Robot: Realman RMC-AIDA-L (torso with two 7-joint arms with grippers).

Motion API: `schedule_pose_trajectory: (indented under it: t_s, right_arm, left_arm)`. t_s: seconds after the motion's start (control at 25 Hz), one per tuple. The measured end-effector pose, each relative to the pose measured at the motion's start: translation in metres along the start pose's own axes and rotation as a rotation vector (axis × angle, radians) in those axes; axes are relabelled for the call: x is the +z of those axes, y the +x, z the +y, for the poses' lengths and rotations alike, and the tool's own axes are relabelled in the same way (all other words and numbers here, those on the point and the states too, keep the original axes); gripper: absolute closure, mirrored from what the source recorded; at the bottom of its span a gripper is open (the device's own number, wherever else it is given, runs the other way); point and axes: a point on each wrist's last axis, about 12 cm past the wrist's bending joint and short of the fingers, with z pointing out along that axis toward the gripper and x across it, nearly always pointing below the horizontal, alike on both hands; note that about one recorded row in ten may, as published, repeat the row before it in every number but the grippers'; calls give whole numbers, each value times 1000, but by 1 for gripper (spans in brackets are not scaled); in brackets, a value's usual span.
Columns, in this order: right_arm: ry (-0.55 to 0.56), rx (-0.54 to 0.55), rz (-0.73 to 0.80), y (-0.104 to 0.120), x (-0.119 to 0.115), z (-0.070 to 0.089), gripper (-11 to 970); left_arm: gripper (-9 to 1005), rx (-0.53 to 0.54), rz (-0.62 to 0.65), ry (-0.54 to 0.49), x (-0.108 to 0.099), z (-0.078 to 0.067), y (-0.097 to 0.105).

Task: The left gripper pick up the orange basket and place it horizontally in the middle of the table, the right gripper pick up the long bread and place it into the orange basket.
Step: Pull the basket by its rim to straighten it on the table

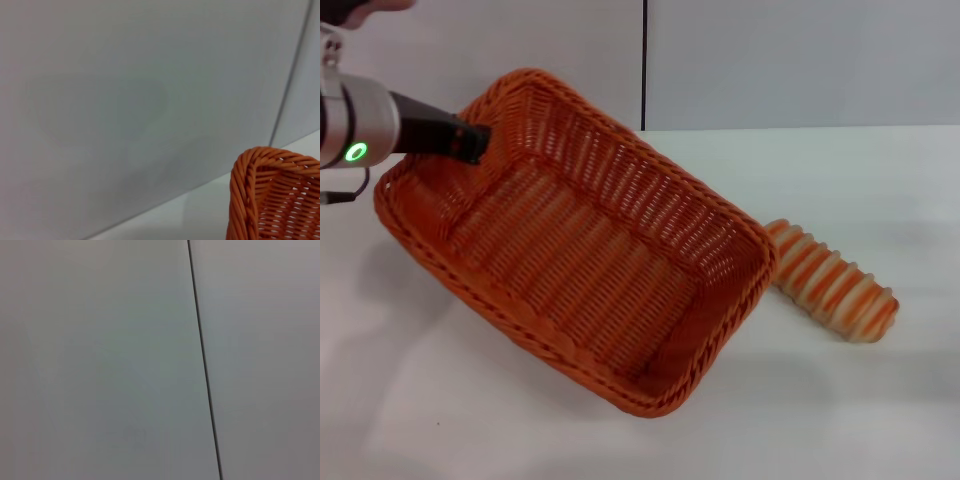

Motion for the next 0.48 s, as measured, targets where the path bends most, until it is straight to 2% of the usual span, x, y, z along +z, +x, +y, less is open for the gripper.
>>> schedule_pose_trajectory:
  t_s: [0.28, 0.4, 0.48]
  right_arm:
    - [-11, 2, -8, -1, 5, 2, 342]
    - [-18, 3, -10, -1, 7, 3, 342]
    - [-21, 3, -7, 0, 9, 4, 343]
  left_arm:
    - [784, -155, -78, -13, -20, 20, 25]
    - [800, -186, -105, -31, -30, 24, 33]
    - [810, -238, -130, -42, -40, 27, 49]
